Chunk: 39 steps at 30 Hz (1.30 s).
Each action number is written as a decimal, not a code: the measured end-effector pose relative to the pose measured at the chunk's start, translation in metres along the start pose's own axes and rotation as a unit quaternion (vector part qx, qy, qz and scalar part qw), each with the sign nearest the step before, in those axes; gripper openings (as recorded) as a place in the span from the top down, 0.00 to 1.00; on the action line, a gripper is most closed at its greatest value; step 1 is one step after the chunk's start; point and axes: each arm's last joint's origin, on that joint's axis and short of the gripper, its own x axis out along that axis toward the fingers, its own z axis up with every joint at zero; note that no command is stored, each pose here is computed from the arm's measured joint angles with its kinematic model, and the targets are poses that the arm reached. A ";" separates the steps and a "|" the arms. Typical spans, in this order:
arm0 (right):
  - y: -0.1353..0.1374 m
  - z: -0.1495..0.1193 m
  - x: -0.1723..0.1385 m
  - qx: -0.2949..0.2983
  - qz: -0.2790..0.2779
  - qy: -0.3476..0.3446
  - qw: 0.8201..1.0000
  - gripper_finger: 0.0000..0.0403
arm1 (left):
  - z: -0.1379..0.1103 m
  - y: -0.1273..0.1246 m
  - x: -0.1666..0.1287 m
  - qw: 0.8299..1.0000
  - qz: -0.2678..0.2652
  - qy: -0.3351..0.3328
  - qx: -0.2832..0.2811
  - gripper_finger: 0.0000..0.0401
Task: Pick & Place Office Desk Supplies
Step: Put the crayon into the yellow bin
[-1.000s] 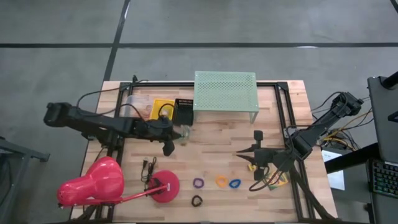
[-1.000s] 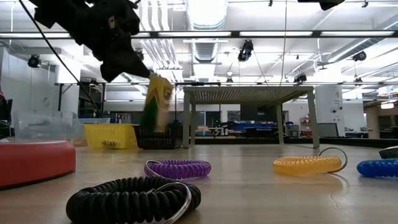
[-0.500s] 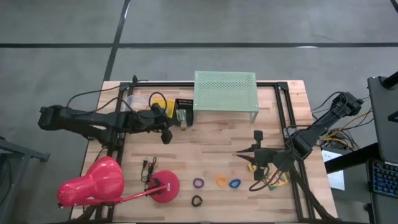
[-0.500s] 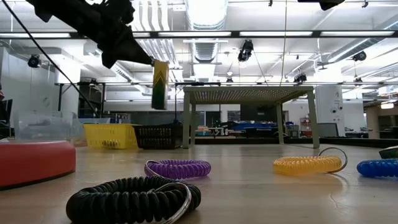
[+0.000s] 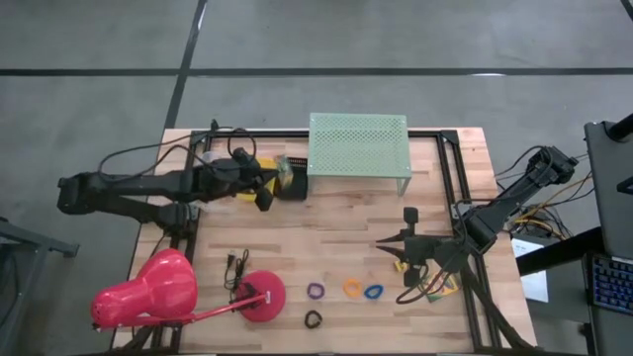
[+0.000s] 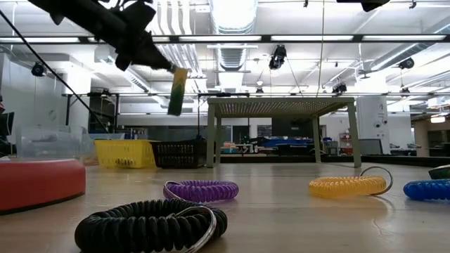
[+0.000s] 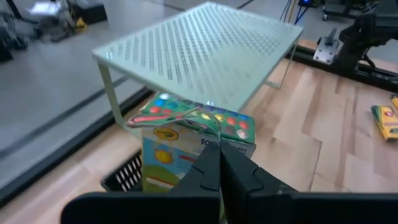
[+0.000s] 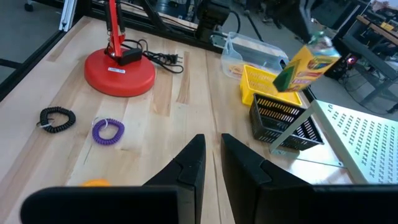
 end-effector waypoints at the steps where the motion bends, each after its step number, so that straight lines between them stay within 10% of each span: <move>1: 0.000 0.000 0.000 0.000 0.000 0.000 1.000 0.88 | 0.003 0.000 -0.001 1.000 0.000 -0.004 0.006 1.00; 14: 0.000 0.000 0.000 0.000 0.000 0.000 1.000 0.88 | 0.022 0.016 -0.002 0.996 0.070 -0.021 0.043 1.00; 39: 0.000 0.000 0.000 0.000 0.000 0.000 1.000 0.88 | -0.042 0.065 0.012 0.966 0.200 0.105 -0.125 1.00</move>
